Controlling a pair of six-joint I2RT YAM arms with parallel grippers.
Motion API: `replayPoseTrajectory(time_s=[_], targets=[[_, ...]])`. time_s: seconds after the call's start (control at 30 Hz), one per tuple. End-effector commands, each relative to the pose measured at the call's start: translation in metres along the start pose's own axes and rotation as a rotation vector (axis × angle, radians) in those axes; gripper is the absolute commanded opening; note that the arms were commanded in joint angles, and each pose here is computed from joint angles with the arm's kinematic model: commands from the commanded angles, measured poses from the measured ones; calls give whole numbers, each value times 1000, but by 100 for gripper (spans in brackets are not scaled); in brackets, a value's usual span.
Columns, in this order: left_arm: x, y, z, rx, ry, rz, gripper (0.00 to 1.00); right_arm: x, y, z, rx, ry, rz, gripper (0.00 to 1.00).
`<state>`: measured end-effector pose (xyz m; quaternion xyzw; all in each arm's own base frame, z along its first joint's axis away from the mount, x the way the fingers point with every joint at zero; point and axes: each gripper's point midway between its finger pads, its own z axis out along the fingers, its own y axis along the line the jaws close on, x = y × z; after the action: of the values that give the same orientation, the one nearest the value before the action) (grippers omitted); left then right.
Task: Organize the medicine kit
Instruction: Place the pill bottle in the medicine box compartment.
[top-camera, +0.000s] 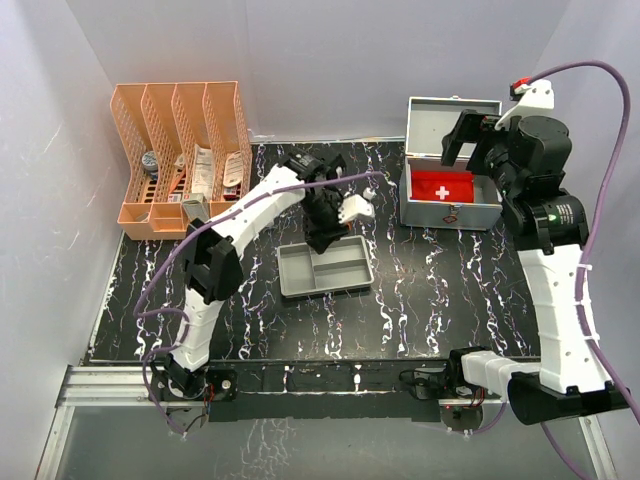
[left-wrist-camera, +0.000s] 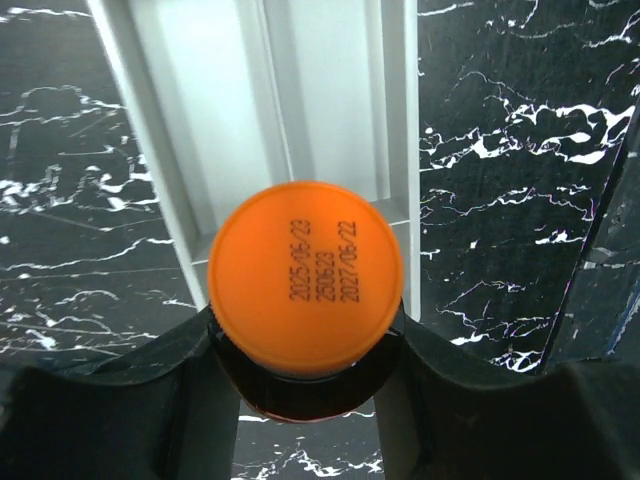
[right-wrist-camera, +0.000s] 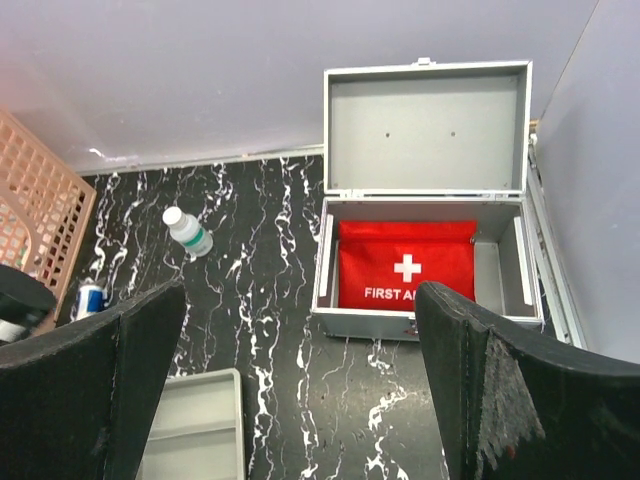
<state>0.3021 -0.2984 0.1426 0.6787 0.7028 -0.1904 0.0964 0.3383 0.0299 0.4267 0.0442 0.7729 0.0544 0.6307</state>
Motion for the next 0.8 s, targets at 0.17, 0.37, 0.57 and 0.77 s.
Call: replayPoseTrajectory(time_s=[0.17, 0.37, 0.57, 0.77], targets=[[23, -7, 28, -19, 194, -66, 0, -47, -5, -31, 34, -128, 8, 98], [23, 9, 54, -44, 215, -89, 0, -58, -6, -38, 44, -124, -15, 98], [25, 24, 71, -64, 241, -91, 0, -63, -11, -47, 72, -147, -14, 98], [28, 24, 74, -51, 258, -79, 0, -58, -13, -49, 78, -146, -2, 98]])
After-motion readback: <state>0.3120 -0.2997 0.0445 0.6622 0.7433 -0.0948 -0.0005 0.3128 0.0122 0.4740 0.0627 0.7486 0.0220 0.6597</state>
